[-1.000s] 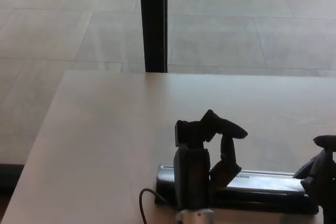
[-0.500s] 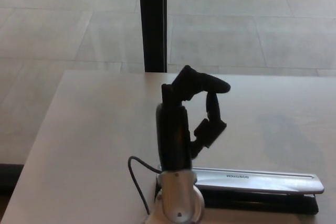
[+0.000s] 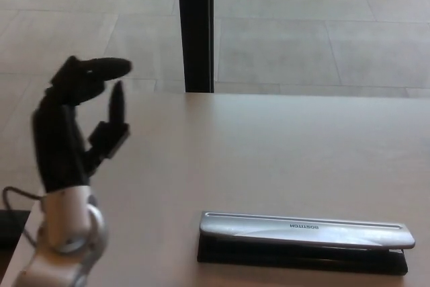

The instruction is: A hole pucnch is kept on the middle on the desk infront of the robot and the robot uses both its hands as fists to press on it and use it

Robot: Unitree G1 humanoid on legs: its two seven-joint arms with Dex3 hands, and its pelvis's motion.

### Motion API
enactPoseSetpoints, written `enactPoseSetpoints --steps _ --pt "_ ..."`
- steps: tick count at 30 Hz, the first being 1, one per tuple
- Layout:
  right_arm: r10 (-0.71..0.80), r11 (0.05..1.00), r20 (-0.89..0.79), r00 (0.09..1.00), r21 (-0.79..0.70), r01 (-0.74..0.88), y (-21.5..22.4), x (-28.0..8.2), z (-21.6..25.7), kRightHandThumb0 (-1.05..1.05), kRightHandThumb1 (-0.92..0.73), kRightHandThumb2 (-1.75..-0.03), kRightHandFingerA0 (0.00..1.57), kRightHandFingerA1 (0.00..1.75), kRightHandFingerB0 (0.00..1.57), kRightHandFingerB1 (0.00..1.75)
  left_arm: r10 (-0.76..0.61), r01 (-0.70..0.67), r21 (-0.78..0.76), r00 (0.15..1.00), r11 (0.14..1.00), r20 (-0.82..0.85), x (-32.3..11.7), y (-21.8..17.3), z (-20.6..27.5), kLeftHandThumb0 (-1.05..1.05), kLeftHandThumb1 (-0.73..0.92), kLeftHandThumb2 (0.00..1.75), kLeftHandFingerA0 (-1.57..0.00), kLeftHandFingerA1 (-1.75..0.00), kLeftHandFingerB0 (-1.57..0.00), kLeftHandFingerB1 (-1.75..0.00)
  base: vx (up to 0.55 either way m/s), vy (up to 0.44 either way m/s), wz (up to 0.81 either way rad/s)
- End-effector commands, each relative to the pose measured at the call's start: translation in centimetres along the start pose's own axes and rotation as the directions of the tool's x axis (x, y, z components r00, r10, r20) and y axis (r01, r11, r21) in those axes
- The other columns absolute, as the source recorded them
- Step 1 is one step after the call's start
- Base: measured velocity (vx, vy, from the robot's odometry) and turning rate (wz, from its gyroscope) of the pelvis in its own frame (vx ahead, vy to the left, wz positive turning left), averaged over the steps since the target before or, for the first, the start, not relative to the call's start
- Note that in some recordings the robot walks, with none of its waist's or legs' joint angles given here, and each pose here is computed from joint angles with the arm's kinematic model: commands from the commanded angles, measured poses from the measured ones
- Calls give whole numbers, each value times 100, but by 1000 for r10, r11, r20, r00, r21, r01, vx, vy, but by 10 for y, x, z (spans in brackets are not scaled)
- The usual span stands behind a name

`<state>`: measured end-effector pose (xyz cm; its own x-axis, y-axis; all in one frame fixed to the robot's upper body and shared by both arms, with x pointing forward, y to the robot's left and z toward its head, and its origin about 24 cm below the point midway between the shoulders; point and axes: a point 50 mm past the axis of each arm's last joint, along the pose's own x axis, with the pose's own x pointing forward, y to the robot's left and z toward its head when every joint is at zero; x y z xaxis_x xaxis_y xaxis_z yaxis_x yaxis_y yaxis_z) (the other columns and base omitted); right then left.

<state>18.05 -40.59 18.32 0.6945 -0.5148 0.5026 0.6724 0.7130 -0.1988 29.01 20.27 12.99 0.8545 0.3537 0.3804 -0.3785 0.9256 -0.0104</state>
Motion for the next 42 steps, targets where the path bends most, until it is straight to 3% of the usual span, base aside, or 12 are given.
enactPoseSetpoints --steps 1,4,6,8,12,14,15,18,30,36,39,42 --pt "-505 858 -346 791 -100 504 -159 -30 -28 -46 -66 -74 96 159 80 83 202 -140 163 859 977 -470 -22 174 -31 -35 71 66 -90 -161 -70 -85 0 0 0" --pt "-646 731 -412 643 -91 676 -168 -62 -54 -44 -60 -85 98 164 84 83 374 -358 145 737 923 -564 -57 209 -54 -44 46 95 -129 -138 -84 -98 0 0 0" --pt "-737 575 -473 484 -59 816 -158 -85 -76 -45 -64 -87 113 175 87 90 479 -497 159 625 853 -616 -97 223 -71 -40 58 70 -99 -165 -84 -90 0 0 0" --pt "-745 460 -546 383 -5 888 -148 -98 -92 -55 -49 -102 133 144 84 91 588 -563 258 548 785 -594 -117 234 -81 -41 43 97 -127 -136 -82 -84 0 0 0" --pt "-719 296 -647 253 44 954 -134 -120 -114 -51 -42 -98 132 141 90 104 730 -615 428 399 662 -555 -153 248 -98 -41 58 79 -93 -156 -83 -75 0 0 0" --pt "-682 274 -690 242 66 960 -126 -136 -125 -33 -45 -96 120 175 74 118 766 -600 508 312 617 -562 -181 256 -110 -11 54 82 -80 -175 -62 -92 0 0 0" --pt "-681 269 -695 230 54 962 -124 -138 -126 -49 -40 -96 134 142 82 99 765 -601 512 292 614 -575 -187 258 -112 -40 49 78 -88 -163 -67 -90 0 0 0" --pt "-651 299 -728 215 15 954 -108 -156 -139 -42 -55 -81 105 169 73 108 733 -497 577 204 648 -649 -223 261 -127 -34 52 77 -91 -155 -77 -78 0 0 0" --pt "-512 573 -841 175 -183 799 -71 -206 -164 -39 -55 -70 87 85 79 96 599 -144 583 133 800 -789 -261 268 -133 -35 52 62 -91 -67 -63 -61 0 0 0" --pt "-424 784 -877 227 -230 577 -46 -217 -159 -38 -37 -90 74 89 70 81 550 -110 538 170 835 -818 -253 266 -134 -35 42 54 -111 -71 -85 -65 0 0 0" --pt "-383 839 -885 264 -214 500 -35 -214 -144 -30 -41 -72 119 157 72 76 524 -50 525 194 850 -830 -255 267 -133 -40 39 52 -117 -91 -88 -62 0 0 0" --pt "-370 845 -894 253 -211 491 -38 -215 -156 -31 -42 -67 84 99 70 70 509 -10 518 205 855 -836 -254 267 -133 -44 27 73 -115 -99 -86 -73 0 0 0"
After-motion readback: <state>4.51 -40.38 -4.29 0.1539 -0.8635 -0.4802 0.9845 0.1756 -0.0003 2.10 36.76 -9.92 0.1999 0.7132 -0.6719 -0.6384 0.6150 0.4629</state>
